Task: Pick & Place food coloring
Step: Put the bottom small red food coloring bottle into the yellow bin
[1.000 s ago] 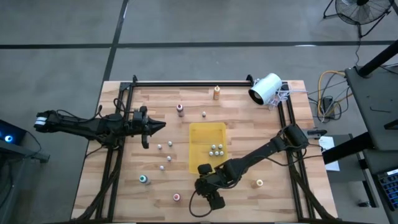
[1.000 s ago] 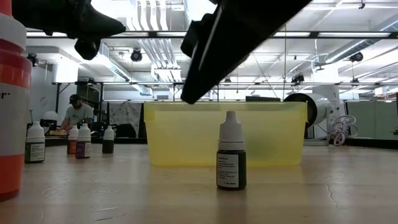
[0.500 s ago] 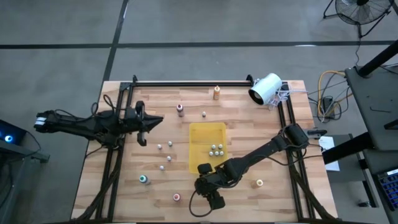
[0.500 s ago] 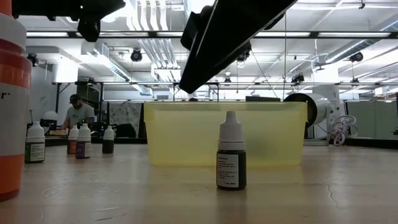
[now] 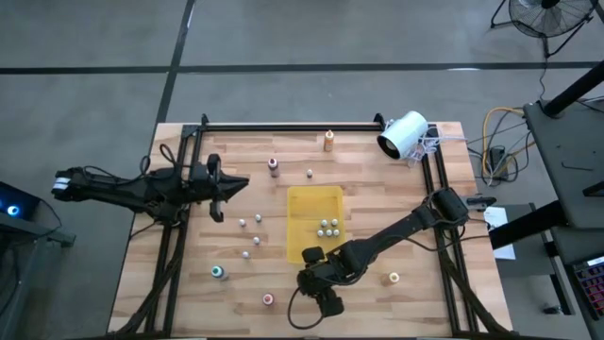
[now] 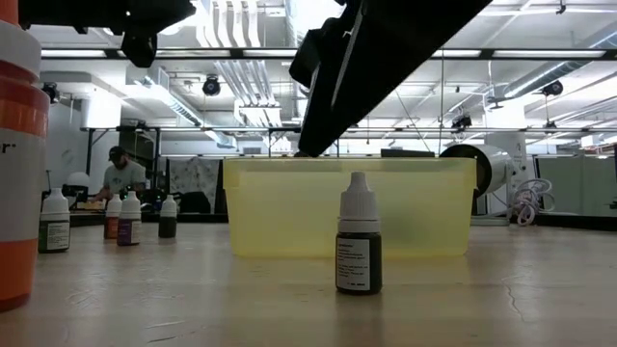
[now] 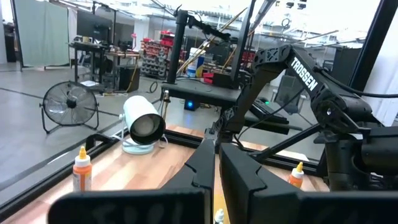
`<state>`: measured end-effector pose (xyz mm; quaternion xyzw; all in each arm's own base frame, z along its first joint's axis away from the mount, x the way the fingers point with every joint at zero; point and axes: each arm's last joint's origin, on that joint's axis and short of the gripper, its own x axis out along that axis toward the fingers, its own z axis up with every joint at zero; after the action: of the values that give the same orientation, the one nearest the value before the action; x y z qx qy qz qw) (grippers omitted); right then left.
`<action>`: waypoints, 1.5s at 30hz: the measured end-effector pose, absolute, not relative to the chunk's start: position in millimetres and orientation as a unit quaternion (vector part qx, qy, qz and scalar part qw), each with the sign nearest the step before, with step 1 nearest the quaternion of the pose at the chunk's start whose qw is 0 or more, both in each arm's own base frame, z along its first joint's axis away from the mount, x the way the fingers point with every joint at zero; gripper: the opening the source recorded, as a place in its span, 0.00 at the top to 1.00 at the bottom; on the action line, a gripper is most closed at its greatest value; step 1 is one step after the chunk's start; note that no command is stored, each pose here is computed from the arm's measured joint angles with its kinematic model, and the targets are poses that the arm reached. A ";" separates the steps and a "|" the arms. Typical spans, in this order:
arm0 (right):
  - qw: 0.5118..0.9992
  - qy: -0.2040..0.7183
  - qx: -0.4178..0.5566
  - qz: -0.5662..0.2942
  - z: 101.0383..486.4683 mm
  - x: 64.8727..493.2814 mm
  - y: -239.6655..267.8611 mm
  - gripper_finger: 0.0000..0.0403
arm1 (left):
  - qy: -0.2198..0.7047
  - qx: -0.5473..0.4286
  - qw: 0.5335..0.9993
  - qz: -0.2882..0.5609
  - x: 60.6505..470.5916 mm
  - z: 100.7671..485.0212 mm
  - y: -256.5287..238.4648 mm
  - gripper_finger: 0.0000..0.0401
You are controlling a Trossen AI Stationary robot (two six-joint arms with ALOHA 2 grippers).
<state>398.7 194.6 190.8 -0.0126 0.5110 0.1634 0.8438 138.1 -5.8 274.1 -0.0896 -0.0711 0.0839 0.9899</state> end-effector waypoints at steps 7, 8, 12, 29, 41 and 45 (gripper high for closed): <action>0.840 0.516 -0.024 0.166 181.6 402.6 191.4 0.48 | -0.070 -0.090 0.990 0.084 138.3 273.8 -5.9 1.00; 0.838 0.520 -0.025 0.165 179.3 402.7 191.3 0.48 | -0.070 -0.090 0.990 0.084 138.3 273.8 -5.9 1.00; 0.831 0.529 -0.027 0.167 169.8 404.1 191.9 0.48 | -0.068 -0.089 0.990 0.084 138.5 273.4 -5.9 1.00; 0.824 0.540 -0.009 0.168 162.5 403.3 196.0 0.48 | -0.063 -0.089 0.990 0.085 138.9 272.1 -5.9 1.00; 0.827 0.537 0.001 0.165 170.7 401.6 195.3 0.48 | -0.052 -0.087 0.991 0.085 136.6 259.5 -5.7 1.00; 0.830 0.533 0.005 0.162 175.6 401.2 194.1 0.48 | -0.037 -0.084 0.992 0.087 132.8 241.0 -5.3 1.00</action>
<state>401.2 194.1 175.6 0.0051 0.5331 0.1624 0.8303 132.8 -5.3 241.0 -0.0839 -0.0374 0.0866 0.9920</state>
